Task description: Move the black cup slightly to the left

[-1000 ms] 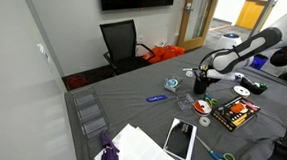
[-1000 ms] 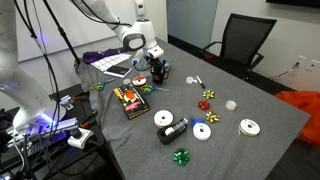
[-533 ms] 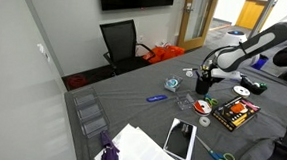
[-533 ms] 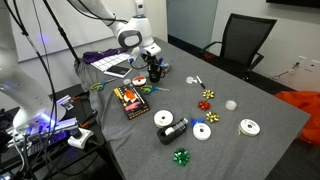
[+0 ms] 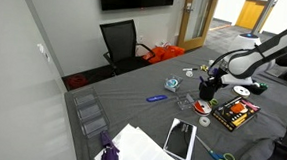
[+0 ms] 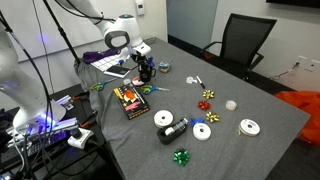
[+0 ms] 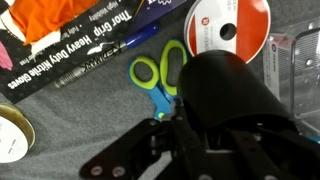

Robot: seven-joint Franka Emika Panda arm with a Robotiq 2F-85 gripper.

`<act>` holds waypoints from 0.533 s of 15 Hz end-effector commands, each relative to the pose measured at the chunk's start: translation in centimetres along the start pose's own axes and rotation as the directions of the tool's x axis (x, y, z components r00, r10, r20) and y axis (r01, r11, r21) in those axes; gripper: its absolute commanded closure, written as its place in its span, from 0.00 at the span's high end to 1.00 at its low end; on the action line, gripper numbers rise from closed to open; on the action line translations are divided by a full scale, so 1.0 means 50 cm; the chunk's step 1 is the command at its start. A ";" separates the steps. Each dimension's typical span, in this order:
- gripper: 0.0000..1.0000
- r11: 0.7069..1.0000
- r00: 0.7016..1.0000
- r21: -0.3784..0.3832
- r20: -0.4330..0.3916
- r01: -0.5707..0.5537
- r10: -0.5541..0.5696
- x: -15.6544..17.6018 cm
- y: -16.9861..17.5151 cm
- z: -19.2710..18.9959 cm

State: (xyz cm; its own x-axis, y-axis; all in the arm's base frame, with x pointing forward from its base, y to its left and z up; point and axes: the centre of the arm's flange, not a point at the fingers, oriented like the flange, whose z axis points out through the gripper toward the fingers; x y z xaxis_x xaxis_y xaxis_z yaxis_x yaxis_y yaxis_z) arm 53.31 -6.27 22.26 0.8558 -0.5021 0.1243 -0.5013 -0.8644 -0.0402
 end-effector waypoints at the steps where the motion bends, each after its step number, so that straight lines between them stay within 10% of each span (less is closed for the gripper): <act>1: 0.06 0.996 0.997 0.066 -0.051 0.064 -0.061 -0.064 0.010 -0.011; 8: 0.06 0.977 0.987 0.154 -0.091 0.146 -0.133 -0.131 -0.002 0.016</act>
State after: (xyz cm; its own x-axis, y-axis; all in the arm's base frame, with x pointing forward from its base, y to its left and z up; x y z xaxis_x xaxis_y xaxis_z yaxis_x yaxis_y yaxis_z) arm 49.76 -2.59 20.24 0.8956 -0.4033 0.1878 -0.3860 -0.9143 -0.1229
